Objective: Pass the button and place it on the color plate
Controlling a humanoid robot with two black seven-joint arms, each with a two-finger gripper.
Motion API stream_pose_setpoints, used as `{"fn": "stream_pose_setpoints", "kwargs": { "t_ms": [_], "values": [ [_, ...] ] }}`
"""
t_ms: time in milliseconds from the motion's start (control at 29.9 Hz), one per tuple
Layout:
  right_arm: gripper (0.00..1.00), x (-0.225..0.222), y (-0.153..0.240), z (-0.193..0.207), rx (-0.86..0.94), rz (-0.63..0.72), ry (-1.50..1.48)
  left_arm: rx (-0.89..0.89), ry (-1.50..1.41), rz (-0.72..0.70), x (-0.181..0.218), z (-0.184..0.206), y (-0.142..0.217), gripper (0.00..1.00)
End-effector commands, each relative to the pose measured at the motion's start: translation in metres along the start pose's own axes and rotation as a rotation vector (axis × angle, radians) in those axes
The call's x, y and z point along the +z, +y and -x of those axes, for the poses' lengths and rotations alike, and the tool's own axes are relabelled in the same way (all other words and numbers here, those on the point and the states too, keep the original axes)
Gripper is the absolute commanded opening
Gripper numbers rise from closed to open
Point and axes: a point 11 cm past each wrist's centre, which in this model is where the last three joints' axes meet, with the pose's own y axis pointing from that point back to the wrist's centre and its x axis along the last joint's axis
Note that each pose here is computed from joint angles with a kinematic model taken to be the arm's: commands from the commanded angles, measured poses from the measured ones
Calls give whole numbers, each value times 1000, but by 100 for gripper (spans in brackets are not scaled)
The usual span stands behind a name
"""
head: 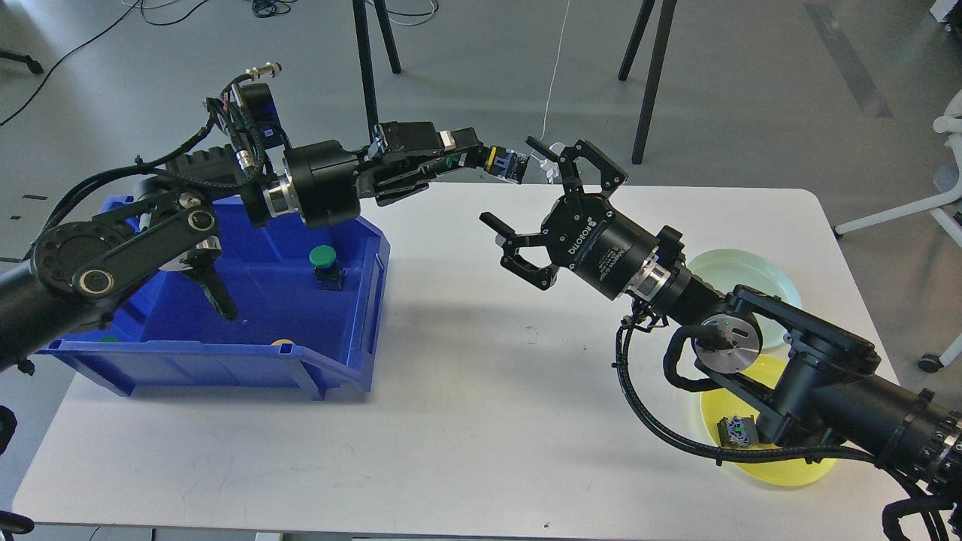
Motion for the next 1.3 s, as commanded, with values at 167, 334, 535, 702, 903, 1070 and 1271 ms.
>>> {"fn": "stream_pose_setpoints", "kwargs": {
  "t_ms": [167,334,535,702,903,1070,1271],
  "values": [
    [78,1,-2,2,-7,0,-2,1,-1,-1,0,0,1,18],
    [53,-1,-4,3,-13,-1,5,2,0,-2,0,-1,1,18],
    [20,-1,-6,4,-16,-4,6,5,2,-2,-1,-1,1,18],
    [11,0,-7,5,-18,-10,-2,7,7,-1,-1,-1,1,19],
    [8,1,-6,5,-16,-11,-4,8,8,0,-1,-1,1,21],
    [6,1,-6,5,-16,-9,-4,15,16,7,-1,-1,2,44],
    [4,3,-5,5,-14,-9,-11,42,33,22,-3,-3,5,62]
  ]
}}
